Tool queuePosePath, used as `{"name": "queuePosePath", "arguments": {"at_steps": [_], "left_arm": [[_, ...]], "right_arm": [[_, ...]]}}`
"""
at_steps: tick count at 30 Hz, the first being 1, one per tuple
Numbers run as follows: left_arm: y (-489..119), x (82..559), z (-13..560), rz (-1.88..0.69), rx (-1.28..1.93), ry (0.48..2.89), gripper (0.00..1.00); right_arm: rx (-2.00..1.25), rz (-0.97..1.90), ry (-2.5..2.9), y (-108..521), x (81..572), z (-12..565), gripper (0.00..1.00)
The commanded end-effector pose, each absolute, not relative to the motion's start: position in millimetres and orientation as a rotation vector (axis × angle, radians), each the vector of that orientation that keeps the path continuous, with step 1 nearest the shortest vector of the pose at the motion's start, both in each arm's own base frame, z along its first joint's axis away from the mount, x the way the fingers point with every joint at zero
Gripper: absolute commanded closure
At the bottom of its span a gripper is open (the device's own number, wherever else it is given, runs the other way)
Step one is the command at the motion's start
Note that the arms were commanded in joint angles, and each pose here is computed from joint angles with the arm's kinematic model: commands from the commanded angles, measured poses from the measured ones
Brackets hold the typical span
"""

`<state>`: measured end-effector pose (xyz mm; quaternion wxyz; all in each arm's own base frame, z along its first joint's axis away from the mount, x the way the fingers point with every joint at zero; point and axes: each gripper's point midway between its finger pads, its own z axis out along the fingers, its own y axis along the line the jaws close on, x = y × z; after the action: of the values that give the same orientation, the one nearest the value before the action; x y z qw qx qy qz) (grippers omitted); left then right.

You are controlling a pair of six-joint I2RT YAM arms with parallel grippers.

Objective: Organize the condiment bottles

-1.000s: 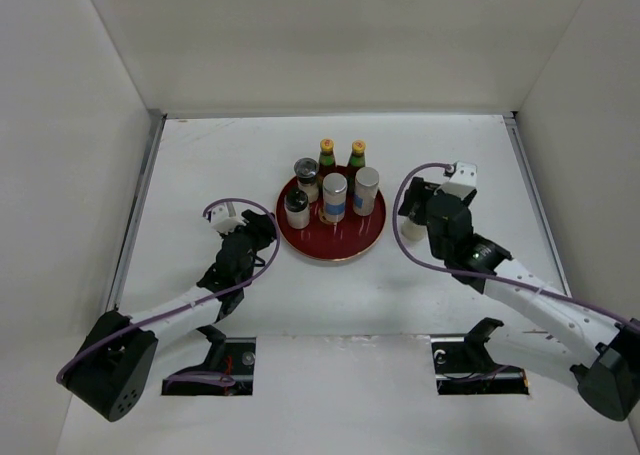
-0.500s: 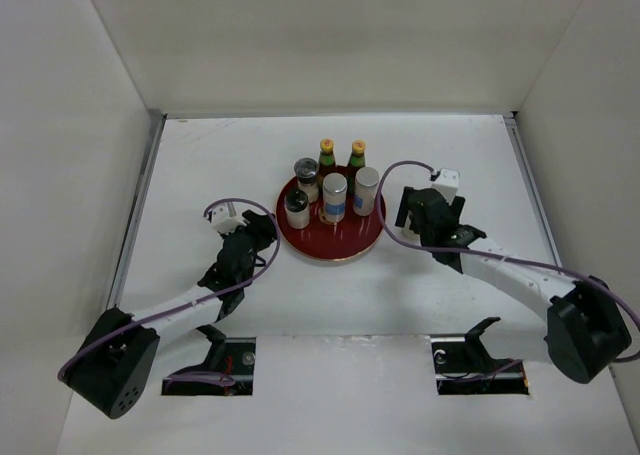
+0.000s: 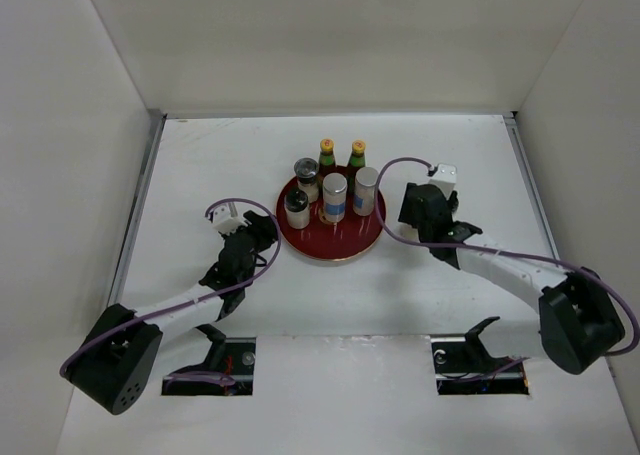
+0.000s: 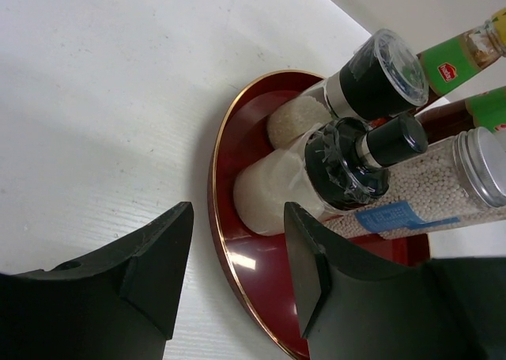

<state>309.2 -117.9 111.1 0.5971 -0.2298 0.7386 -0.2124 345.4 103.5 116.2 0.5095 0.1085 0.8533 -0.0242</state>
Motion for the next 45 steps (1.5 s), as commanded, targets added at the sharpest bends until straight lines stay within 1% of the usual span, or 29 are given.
{"name": "queuePosePath", "arguments": {"at_steps": [1, 5, 10, 14, 17, 22, 27, 29, 31, 33, 36, 38, 42, 45], "left_arm": [[-120.6, 313.5, 126.2, -0.534, -0.546, 1.659, 0.52], [-120.4, 313.4, 126.6, -0.541, -0.55, 1.657, 0.52], [-120.0, 314.5, 124.1, -0.536, -0.553, 1.665, 0.52], [-118.9, 313.2, 127.7, -0.534, -0.55, 1.652, 0.51], [-114.1, 314.2, 124.9, -0.523, -0.563, 1.655, 0.48], [-111.6, 312.9, 127.8, -0.527, -0.569, 1.64, 0.46], [-113.0, 312.7, 127.2, -0.533, -0.567, 1.643, 0.45], [-113.0, 313.1, 126.0, -0.529, -0.568, 1.647, 0.45], [-111.2, 313.9, 125.1, -0.527, -0.572, 1.649, 0.44], [-113.3, 312.8, 126.8, -0.538, -0.569, 1.645, 0.43], [-112.2, 313.1, 124.5, -0.526, -0.572, 1.649, 0.42], [-111.0, 313.8, 123.5, -0.526, -0.575, 1.652, 0.41], [-111.9, 312.8, 128.6, -0.53, -0.57, 1.637, 0.37], [-109.9, 313.4, 125.4, -0.525, -0.579, 1.644, 0.34]], "right_arm": [[0.258, 0.023, 1.912, 118.8, 343.9, 176.7, 0.39], [0.193, 0.091, 1.901, 139.0, 329.1, 207.5, 0.4], [0.038, 0.291, 1.893, 217.0, 323.3, 232.5, 0.4], [-0.071, 0.441, 1.864, 288.2, 324.1, 239.5, 0.39], [-0.142, 0.522, 1.856, 330.0, 325.1, 239.1, 0.39], [-0.201, 0.5, 1.875, 361.4, 332.4, 214.9, 0.38], [-0.24, 0.454, 1.917, 369.1, 337.5, 183.1, 0.37], [-0.253, 0.439, 1.938, 371.1, 336.4, 170.9, 0.35], [-0.26, 0.431, 1.949, 371.5, 335.6, 163.7, 0.32], [-0.263, 0.43, 1.95, 371.2, 334.6, 163.8, 0.24], [-0.262, 0.454, 1.922, 368.8, 328.6, 182.3, 0.12], [-0.26, 0.476, 1.884, 362.7, 324.6, 204.5, 0.08], [-0.215, 0.507, 1.807, 335.1, 314.4, 244.9, 0.05], [-0.091, 0.415, 1.778, 276.3, 331.2, 252.1, 0.05]]}}
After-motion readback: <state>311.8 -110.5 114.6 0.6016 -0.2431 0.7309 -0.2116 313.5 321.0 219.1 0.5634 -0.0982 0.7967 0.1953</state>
